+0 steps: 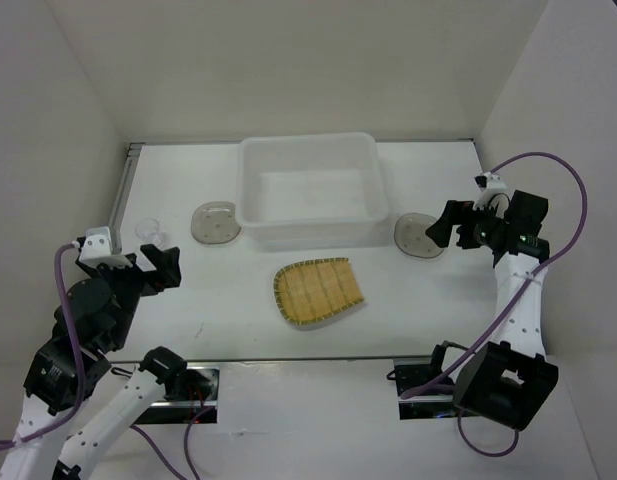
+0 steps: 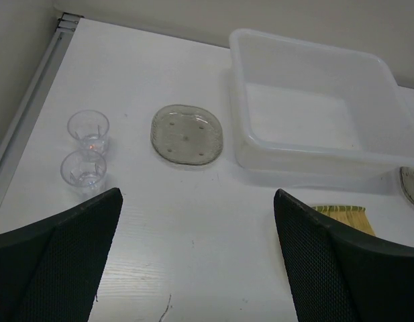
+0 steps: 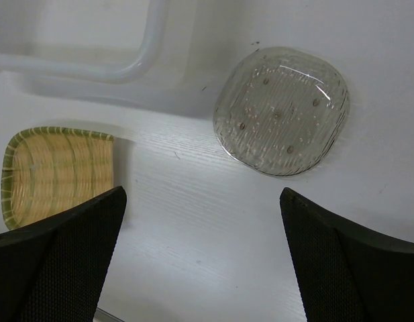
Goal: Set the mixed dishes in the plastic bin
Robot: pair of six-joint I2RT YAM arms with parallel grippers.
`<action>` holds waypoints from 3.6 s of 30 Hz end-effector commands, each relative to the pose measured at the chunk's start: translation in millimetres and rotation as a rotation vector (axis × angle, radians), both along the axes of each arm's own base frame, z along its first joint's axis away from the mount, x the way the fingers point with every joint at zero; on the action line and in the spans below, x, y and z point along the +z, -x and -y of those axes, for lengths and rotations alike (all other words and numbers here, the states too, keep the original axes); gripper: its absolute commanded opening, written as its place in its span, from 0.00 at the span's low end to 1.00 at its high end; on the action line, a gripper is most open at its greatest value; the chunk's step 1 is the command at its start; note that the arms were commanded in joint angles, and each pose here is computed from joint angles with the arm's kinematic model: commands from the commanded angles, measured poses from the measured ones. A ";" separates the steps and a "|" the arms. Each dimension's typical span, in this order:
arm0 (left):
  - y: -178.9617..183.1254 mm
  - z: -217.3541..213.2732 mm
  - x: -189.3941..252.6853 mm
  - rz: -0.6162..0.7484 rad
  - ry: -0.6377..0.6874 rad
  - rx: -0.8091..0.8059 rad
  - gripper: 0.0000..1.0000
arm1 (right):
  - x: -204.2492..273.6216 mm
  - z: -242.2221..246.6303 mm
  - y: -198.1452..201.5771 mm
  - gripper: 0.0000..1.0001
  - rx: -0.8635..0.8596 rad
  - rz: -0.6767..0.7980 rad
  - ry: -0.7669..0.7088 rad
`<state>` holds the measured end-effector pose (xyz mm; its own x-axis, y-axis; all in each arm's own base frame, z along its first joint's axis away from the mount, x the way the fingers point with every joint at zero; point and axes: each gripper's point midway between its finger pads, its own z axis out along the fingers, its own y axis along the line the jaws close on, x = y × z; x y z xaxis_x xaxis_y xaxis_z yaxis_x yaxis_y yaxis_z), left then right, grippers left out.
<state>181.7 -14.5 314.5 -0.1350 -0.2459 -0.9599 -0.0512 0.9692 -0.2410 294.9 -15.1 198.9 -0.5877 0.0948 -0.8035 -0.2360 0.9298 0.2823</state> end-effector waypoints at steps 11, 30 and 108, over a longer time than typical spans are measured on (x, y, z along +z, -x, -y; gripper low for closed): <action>-22.9 64.2 -24.7 -0.274 0.079 -0.195 1.00 | 13.5 -5.3 0.8 1.00 0.033 0.066 0.018; -28.0 138.8 -160.2 -0.609 0.426 -0.254 1.00 | 27.8 -11.2 6.2 1.00 0.064 0.126 0.037; -65.9 216.7 -82.3 -0.524 0.292 -0.469 0.00 | 36.8 -13.5 10.9 1.00 0.060 0.164 0.050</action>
<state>246.4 -228.7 185.5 -0.7488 -0.2868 -0.5975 0.0949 0.8459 -0.5249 283.0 -4.7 223.8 -0.5007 0.0443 -0.8645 -0.3001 0.9279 0.2214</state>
